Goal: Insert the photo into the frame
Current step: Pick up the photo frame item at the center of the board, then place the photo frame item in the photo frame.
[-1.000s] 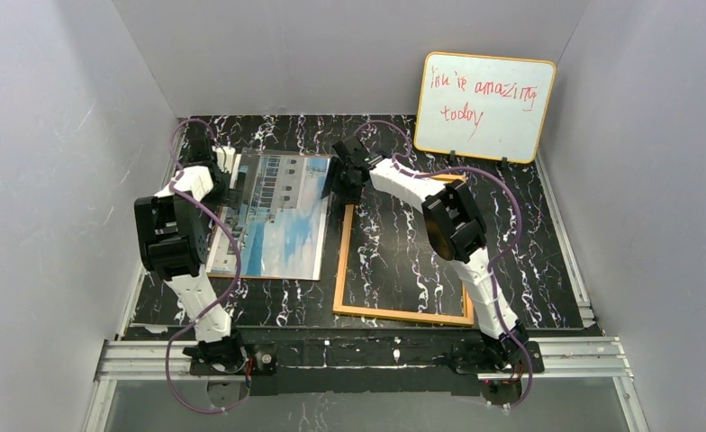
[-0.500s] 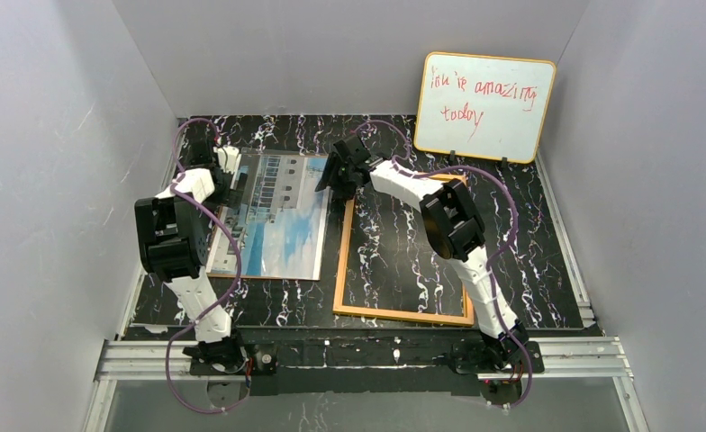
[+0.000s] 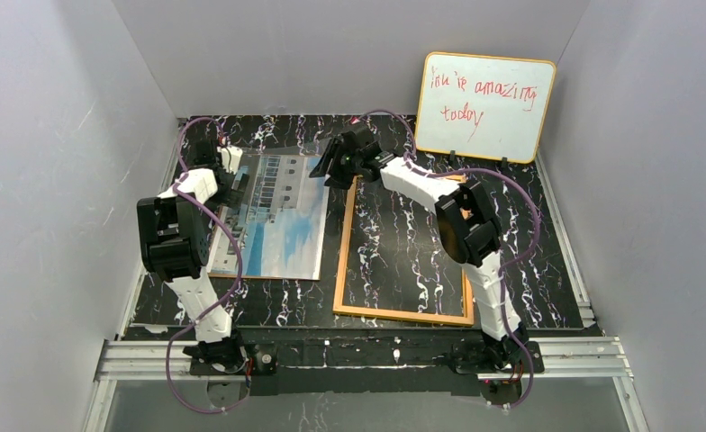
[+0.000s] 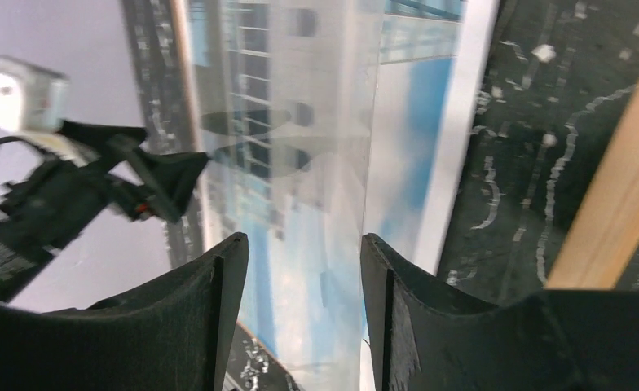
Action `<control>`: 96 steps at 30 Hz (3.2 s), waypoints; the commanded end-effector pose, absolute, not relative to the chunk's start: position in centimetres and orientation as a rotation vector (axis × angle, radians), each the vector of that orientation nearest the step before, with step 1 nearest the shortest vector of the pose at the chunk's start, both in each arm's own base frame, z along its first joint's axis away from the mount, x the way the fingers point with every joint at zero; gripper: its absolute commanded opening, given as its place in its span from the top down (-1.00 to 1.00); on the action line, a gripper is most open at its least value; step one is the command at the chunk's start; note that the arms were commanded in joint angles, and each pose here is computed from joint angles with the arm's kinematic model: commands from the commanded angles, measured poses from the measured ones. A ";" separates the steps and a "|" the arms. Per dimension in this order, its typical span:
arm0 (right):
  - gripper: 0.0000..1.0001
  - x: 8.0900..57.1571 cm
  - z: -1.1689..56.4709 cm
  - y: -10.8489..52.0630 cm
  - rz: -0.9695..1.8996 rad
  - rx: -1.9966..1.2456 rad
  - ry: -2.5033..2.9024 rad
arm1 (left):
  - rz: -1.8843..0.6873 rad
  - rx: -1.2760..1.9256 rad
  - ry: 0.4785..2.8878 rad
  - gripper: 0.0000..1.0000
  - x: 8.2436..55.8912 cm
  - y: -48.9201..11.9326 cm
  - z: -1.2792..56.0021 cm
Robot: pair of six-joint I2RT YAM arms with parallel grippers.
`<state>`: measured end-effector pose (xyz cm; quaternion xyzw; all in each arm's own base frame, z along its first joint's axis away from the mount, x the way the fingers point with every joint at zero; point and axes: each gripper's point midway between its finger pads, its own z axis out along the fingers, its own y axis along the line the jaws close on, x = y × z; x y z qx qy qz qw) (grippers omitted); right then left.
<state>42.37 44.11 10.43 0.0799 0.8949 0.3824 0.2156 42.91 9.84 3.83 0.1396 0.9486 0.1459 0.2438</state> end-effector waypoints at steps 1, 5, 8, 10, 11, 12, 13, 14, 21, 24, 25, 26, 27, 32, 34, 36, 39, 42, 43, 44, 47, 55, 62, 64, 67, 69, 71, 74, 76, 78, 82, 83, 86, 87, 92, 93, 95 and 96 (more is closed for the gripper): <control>-0.21 40.8 18.1 47.0 1.312 0.121 2.325 | 0.329 0.473 2.816 -0.96 37.5 8.8 -1.3; -0.21 39.8 19.4 47.8 1.438 0.061 2.279 | 0.329 0.475 2.817 -0.96 37.4 8.8 -1.2; -0.21 39.4 19.0 48.2 1.456 0.013 2.289 | 0.323 0.470 2.812 -0.96 37.5 8.7 -1.0; -0.21 39.4 17.8 48.3 1.439 0.001 2.322 | 0.318 0.467 2.813 -0.96 37.5 8.6 -1.0; -0.20 39.4 17.2 48.4 1.435 -0.001 2.333 | 0.315 0.460 2.813 -0.96 37.5 8.6 -0.9; -0.14 39.4 16.2 48.4 1.430 0.001 2.353 | 0.306 0.456 2.814 -0.96 37.5 8.5 -0.9; -0.07 39.3 15.6 48.4 1.428 0.004 2.366 | 0.296 0.452 2.815 -0.96 37.4 8.3 -0.8; -0.03 39.3 15.0 48.4 1.422 0.008 2.378 | 0.287 0.450 2.815 -0.96 37.4 8.2 -0.7; 0.52 40.0 14.4 48.0 1.353 -0.008 2.356 | 0.284 0.455 2.815 -0.96 37.5 8.2 0.3; 0.95 40.6 15.0 47.4 1.316 -0.022 2.354 | 0.279 0.461 2.817 -0.96 37.9 8.3 1.9; 0.97 40.8 15.5 47.0 1.314 -0.024 2.355 | 0.276 0.464 2.811 -0.96 38.2 8.3 2.8; 0.97 40.9 15.9 46.5 1.313 -0.024 2.361 | 0.276 0.467 2.805 -0.96 38.5 8.3 3.9; 0.97 40.9 16.4 45.8 1.311 -0.027 2.365 | 0.277 0.466 2.787 -0.96 38.8 8.3 5.1; 0.97 39.4 17.7 38.9 1.219 -0.052 2.471 | 0.237 0.465 2.680 -0.97 40.5 7.5 11.0; 0.97 37.9 17.6 34.9 1.160 -0.053 2.526 | 0.218 0.491 2.682 -0.96 40.7 6.6 12.1; 0.97 35.8 17.8 30.8 1.098 -0.029 2.579 | 0.216 0.529 2.693 -0.96 40.6 5.5 12.3; 0.97 33.0 17.1 25.4 0.973 0.023 2.655 | 0.215 0.625 2.672 -0.96 40.6 2.4 11.7; 0.97 31.1 16.3 20.6 0.773 0.040 2.695 | 0.202 0.716 2.658 -0.96 40.2 -0.6 10.5; 0.97 30.6 16.3 19.6 0.744 0.049 2.701 | 0.197 0.748 2.651 -0.96 40.1 -1.7 10.2; 0.97 30.3 16.3 18.7 0.709 0.058 2.707 | 0.198 0.780 2.645 -0.96 39.9 -2.7 9.8; 0.97 30.0 15.7 16.2 0.533 0.067 2.737 | 0.201 0.882 2.621 -0.97 39.5 -6.0 8.9; 0.97 30.9 16.8 13.7 0.351 0.036 2.730 | 0.118 0.960 2.530 -0.96 40.7 -13.8 8.2; 0.97 31.8 16.4 12.0 0.255 0.074 2.721 | 0.104 0.852 2.476 -0.97 43.0 -17.7 6.5; 0.97 31.9 16.0 11.3 0.238 0.090 2.722 | 0.141 0.851 2.458 -0.96 43.4 -18.0 5.8; 0.97 32.1 15.7 10.9 0.239 0.097 2.718 | 0.170 0.881 2.476 -0.96 43.4 -18.4 4.1; 0.97 32.2 15.4 11.1 0.256 0.078 2.721 | 0.163 0.890 2.486 -0.97 43.3 -18.8 3.5; 0.97 32.2 15.2 11.0 0.248 0.068 2.731 | 0.165 0.902 2.487 -0.96 43.2 -19.0 3.2; 0.97 32.2 15.1 11.0 0.246 0.052 2.733 | 0.181 0.933 2.492 -0.96 42.8 -18.9 2.5; 0.97 32.2 15.0 11.3 0.266 0.043 2.735 | 0.221 0.965 2.496 -0.96 42.5 -18.4 2.0; 0.97 32.0 14.9 11.8 0.311 0.032 2.742 | 0.310 0.998 2.499 -0.97 42.3 -17.1 1.4; 0.97 31.7 14.4 12.4 0.354 0.024 2.755 | 0.486 1.059 2.459 -0.96 42.3 -14.6 1.4; 0.97 31.6 14.3 12.5 0.363 0.029 2.758 | 0.497 1.062 2.453 -0.97 42.2 -14.4 1.7; 0.97 31.2 13.7 13.0 0.406 0.043 2.776 | 0.461 1.034 2.429 -0.96 42.3 -14.8 3.4; 0.97 31.1 13.5 13.1 0.419 0.052 2.785 | 0.437 1.015 2.416 -0.96 42.5 -15.2 4.3; 0.97 30.6 12.4 12.9 0.406 0.093 2.805 | 0.229 0.970 2.436 -0.96 41.8 -18.0 6.7; 0.97 30.6 12.5 12.8 0.394 0.097 2.802 | 0.173 0.967 2.450 -0.96 41.4 -18.8 6.8; 0.97 30.5 12.6 12.3 0.362 0.106 2.797 | 0.034 0.961 2.484 -0.96 40.4 -20.5 6.7; 0.97 30.5 12.8 12.1 0.347 0.108 2.792 | -0.027 0.952 2.500 -0.96 40.1 -21.2 6.6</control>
